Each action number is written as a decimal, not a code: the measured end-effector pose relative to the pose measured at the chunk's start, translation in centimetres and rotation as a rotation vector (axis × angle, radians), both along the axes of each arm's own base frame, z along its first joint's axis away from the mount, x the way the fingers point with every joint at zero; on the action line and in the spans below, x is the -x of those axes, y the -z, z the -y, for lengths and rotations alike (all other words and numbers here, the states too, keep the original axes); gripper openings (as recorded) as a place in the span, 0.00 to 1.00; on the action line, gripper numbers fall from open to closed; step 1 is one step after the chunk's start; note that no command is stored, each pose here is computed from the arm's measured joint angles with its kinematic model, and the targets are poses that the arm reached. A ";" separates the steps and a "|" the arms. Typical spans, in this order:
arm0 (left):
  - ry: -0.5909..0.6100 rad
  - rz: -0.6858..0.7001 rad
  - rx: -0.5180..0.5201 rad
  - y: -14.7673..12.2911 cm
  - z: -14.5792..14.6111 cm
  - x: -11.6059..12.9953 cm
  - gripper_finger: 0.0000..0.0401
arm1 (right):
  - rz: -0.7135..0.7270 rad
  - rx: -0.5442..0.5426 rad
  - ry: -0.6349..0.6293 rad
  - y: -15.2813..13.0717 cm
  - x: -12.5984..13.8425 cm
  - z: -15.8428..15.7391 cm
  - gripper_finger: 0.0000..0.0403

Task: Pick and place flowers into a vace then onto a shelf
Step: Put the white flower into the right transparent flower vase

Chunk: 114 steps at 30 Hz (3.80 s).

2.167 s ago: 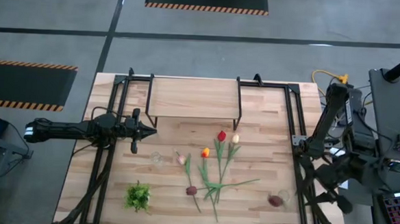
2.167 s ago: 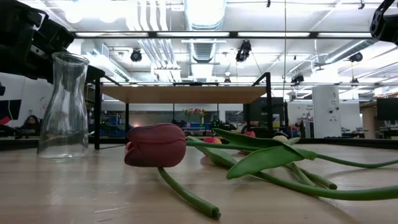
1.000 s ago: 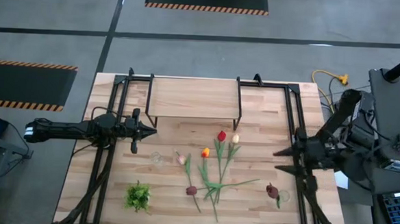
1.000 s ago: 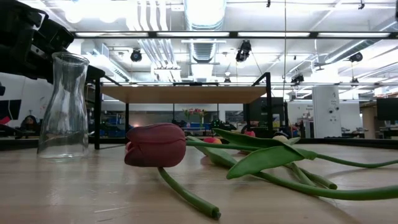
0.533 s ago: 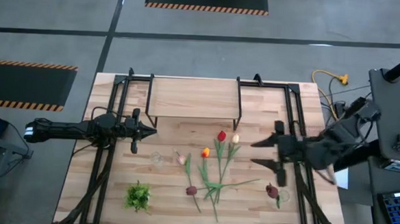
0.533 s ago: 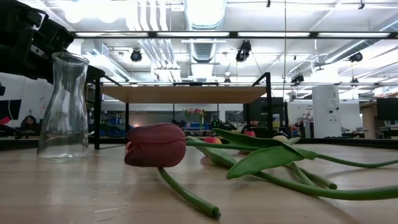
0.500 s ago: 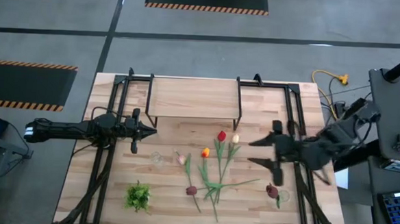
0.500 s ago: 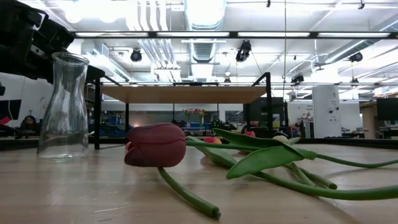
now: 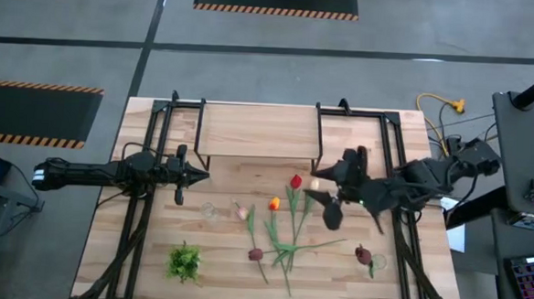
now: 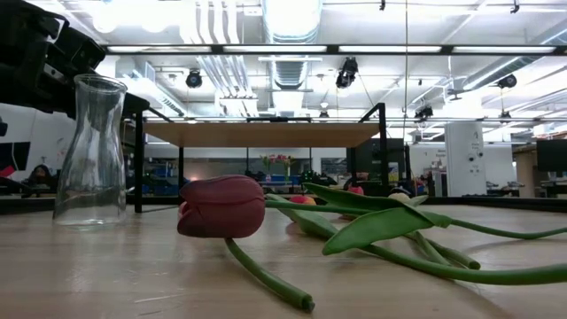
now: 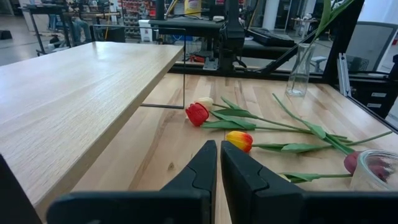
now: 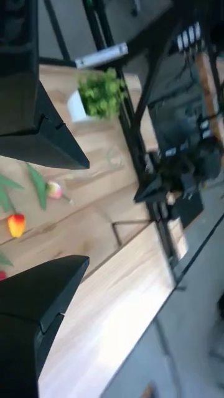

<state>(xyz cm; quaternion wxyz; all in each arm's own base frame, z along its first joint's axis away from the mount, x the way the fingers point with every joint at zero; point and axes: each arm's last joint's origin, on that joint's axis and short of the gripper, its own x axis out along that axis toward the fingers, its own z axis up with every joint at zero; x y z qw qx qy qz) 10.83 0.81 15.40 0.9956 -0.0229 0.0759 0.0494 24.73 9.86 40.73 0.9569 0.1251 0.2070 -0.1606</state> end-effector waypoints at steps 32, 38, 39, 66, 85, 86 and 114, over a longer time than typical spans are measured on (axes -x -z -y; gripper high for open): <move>0.001 -0.009 0.001 0.1 0.0 0.0 0.01 | -0.755 -0.367 0.330 15.4 -8.9 3.4 0.60; 0.001 -0.011 0.001 0.1 0.0 0.0 0.01 | -0.827 -0.416 0.348 17.2 -9.6 4.1 0.59; 0.001 -0.010 0.001 0.1 0.0 0.0 0.01 | -0.843 -0.418 0.355 17.6 -9.7 4.1 0.59; 0.001 -0.014 0.001 0.1 0.0 0.0 0.01 | -0.864 -0.523 0.567 23.3 -8.5 5.5 0.56; 0.000 -0.014 0.001 0.1 0.0 0.0 0.01 | -0.831 -0.566 0.555 27.5 -6.9 6.7 0.56; 0.001 -0.014 0.001 0.1 0.0 0.0 0.01 | -0.833 -0.565 0.553 27.5 -6.9 6.7 0.55; 0.000 -0.014 0.001 0.1 0.0 0.0 0.01 | -0.881 -0.493 0.451 24.8 -8.4 6.6 0.03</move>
